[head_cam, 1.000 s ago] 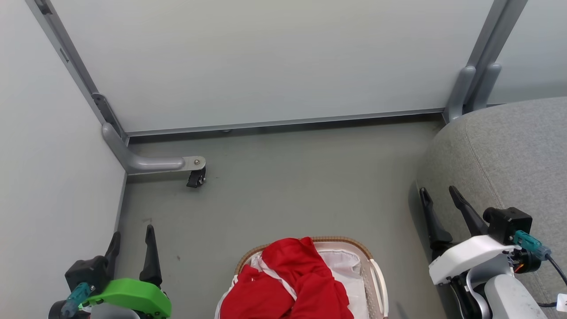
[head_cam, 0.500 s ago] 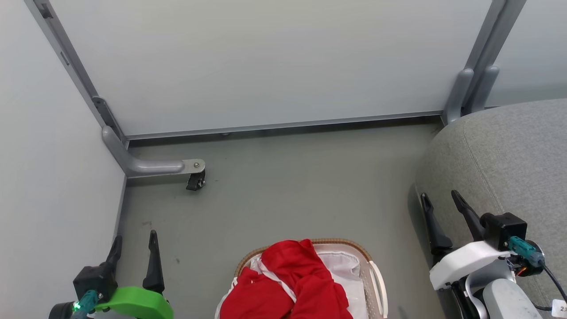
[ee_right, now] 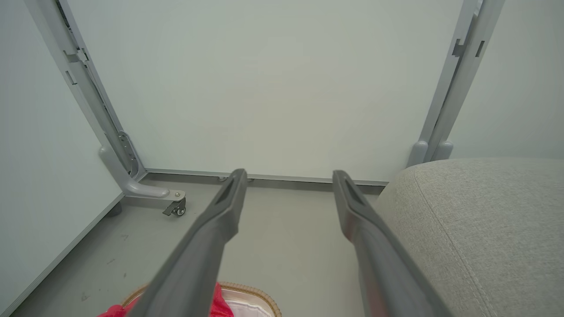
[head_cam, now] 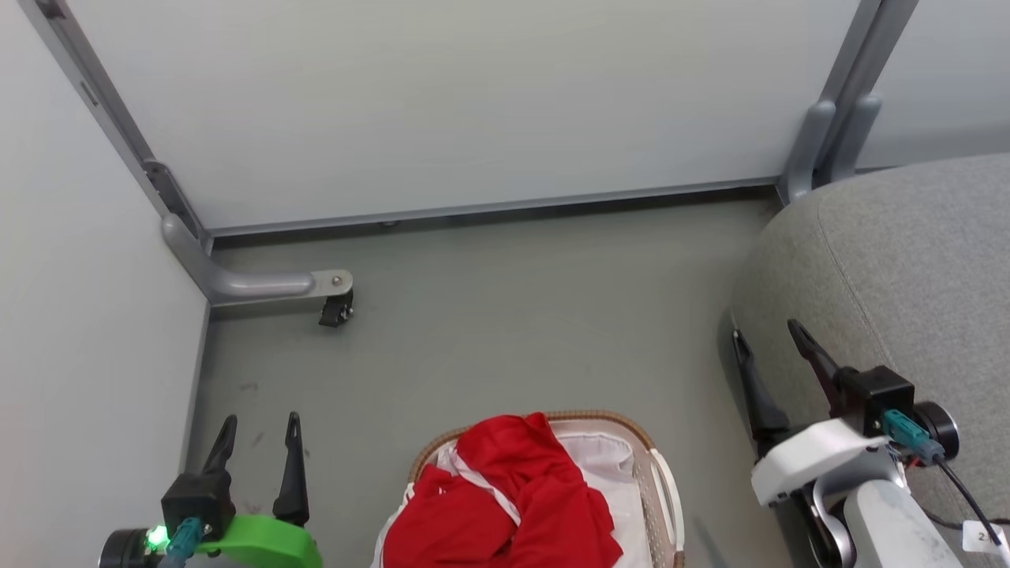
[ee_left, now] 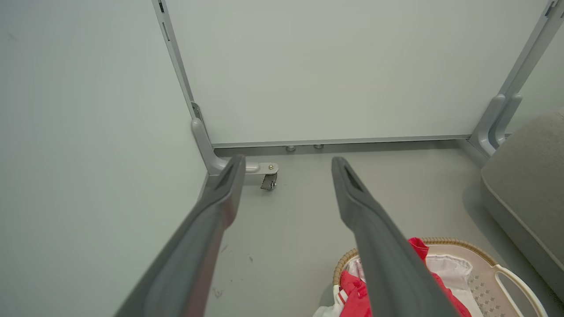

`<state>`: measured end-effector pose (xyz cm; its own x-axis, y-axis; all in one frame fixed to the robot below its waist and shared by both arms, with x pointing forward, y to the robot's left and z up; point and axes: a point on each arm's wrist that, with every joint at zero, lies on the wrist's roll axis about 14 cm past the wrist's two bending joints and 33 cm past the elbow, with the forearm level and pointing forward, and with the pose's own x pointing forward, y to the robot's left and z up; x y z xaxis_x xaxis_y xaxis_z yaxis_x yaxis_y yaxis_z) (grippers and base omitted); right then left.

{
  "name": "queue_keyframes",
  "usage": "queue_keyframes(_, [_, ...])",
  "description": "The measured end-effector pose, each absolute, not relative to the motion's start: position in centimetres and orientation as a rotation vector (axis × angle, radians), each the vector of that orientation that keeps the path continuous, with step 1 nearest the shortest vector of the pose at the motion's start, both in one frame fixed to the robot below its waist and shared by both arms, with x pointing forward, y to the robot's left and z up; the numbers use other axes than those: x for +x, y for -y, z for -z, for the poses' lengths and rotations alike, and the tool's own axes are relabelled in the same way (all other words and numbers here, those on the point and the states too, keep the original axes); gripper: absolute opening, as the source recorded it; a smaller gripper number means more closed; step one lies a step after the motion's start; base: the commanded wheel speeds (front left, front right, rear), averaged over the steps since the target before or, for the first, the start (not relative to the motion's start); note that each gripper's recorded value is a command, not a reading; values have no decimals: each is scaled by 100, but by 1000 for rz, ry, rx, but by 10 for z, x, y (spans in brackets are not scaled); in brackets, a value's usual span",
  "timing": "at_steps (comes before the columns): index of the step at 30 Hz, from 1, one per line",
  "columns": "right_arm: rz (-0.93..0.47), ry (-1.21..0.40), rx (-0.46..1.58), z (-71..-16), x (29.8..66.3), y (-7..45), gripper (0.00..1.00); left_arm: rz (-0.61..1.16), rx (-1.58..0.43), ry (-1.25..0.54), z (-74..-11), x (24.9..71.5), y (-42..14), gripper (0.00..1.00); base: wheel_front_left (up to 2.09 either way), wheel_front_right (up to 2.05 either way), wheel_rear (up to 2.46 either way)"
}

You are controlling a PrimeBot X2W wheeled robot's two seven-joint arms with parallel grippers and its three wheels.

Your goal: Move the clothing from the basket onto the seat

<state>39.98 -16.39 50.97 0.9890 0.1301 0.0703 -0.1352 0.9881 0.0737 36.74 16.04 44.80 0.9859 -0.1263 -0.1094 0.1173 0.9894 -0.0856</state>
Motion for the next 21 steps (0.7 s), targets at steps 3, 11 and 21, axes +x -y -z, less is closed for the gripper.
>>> queue_keyframes(3, [-141, 83, 63, -514, 409, 162, 100, 160, -65, -115, -446, 378, -149, 100, 0, 0, 0])
queue_keyframes(11, [-139, 101, 42, -515, 436, 162, 100, 308, -49, -157, -428, 414, -103, 100, 0, 0, 0])
queue_keyframes(21, [-114, 61, 43, -491, 463, 171, 100, 506, -35, -280, -375, 442, -51, 100, 0, 0, 0])
